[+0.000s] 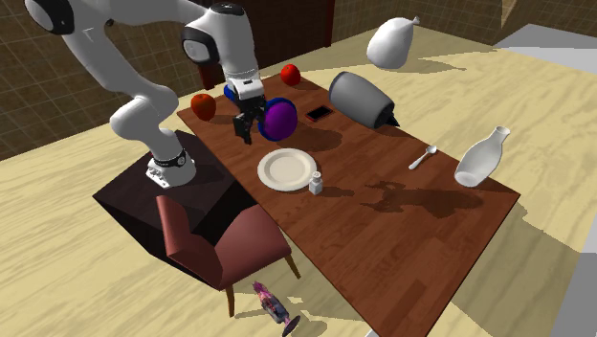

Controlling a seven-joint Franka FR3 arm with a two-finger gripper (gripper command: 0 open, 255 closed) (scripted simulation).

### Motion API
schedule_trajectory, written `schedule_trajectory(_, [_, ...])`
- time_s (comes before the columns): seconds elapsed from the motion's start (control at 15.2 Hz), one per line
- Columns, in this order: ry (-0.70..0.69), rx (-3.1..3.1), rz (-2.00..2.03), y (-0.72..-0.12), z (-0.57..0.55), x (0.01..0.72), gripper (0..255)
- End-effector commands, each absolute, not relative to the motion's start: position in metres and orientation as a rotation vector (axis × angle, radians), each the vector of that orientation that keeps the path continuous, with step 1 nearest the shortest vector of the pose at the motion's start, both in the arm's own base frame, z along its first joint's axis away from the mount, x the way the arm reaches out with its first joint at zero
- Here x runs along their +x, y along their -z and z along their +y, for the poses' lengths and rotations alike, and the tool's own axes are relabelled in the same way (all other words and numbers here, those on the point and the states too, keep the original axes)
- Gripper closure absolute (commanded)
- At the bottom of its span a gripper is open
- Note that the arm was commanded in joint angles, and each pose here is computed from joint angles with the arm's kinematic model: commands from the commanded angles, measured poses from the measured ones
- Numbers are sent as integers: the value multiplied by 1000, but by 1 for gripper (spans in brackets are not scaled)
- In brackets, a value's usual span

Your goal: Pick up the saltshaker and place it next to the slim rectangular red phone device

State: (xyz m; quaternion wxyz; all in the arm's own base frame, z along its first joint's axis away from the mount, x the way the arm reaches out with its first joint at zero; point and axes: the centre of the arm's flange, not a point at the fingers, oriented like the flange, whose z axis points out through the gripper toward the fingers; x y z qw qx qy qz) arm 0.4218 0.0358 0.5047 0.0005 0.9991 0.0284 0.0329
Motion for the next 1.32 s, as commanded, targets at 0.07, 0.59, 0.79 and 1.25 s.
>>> schedule_trajectory(0.07, [-93, 3137, 100, -484, 49, 453, 0])
schedule_trajectory(0.59, [-62, 3135, 126, -422, 80, 536, 0])
schedule_trajectory(0.79, [-50, 3133, 135, -398, 93, 566, 0])
schedule_trajectory(1.25, [-32, 3131, 151, -350, 112, 613, 0])
